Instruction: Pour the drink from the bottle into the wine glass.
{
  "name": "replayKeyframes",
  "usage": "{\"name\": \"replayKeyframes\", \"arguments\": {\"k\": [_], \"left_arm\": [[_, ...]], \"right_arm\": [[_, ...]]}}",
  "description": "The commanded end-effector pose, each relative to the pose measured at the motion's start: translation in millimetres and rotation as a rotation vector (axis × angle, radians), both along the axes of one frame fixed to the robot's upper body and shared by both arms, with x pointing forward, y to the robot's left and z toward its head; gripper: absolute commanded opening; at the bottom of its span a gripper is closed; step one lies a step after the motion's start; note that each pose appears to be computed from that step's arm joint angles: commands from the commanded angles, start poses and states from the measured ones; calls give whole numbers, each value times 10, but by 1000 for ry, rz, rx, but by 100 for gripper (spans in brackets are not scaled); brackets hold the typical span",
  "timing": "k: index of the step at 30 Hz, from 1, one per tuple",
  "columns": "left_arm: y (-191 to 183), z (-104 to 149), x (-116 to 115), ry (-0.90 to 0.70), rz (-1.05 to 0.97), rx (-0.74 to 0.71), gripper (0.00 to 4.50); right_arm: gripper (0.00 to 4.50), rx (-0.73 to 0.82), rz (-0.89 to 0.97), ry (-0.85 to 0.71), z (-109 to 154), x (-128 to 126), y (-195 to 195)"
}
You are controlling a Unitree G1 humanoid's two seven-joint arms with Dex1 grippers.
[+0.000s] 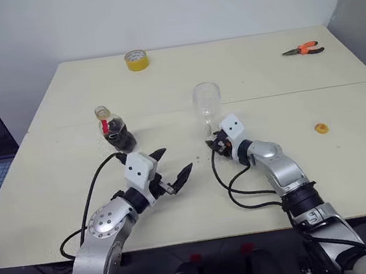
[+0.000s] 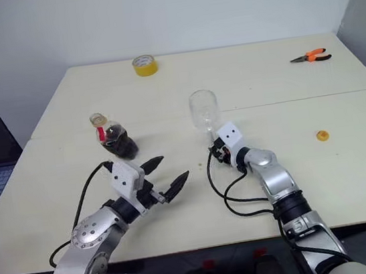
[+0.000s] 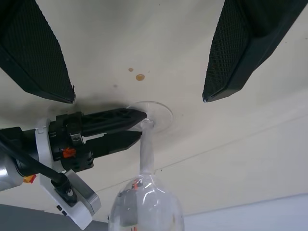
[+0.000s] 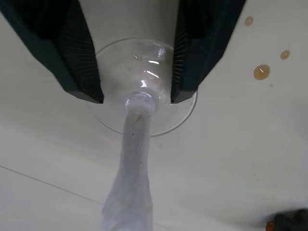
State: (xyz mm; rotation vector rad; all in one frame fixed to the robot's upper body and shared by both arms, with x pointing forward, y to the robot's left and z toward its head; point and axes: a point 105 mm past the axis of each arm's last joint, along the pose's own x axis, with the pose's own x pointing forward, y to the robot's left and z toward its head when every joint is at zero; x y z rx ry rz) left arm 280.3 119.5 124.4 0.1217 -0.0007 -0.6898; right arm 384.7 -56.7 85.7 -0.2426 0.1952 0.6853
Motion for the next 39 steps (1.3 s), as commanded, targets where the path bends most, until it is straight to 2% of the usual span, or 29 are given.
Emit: {"name": "replayKeyframes", "arguments": {"k": [1, 4, 14, 22, 25, 29, 33, 39], "left_arm": [[3, 102, -2, -47, -2, -4, 450], [19, 105, 1, -47, 4, -4, 450], [187, 154, 5, -52, 81, -54, 450], [500, 100, -31, -23, 211, -117, 450], [621, 59, -18, -31, 271, -125, 450], [731, 28, 22, -51, 329, -132, 450], [902, 113, 76, -124, 424, -138, 450], [1003, 138, 166, -137, 459, -137, 450]], "right_arm": [[355, -8, -2, 12, -20, -5, -16], [448, -8, -6, 5, 17, 1, -45], [448, -20, 7, -45, 404, -155, -430], [448, -114, 95, -14, 659, -483, -909], [448, -137, 202, 49, 742, -699, -1020], [448, -107, 333, 57, 920, -916, -1017], [448, 37, 528, -67, 1413, -1157, -787], [448, 104, 555, -172, 1815, -1104, -491]]}}
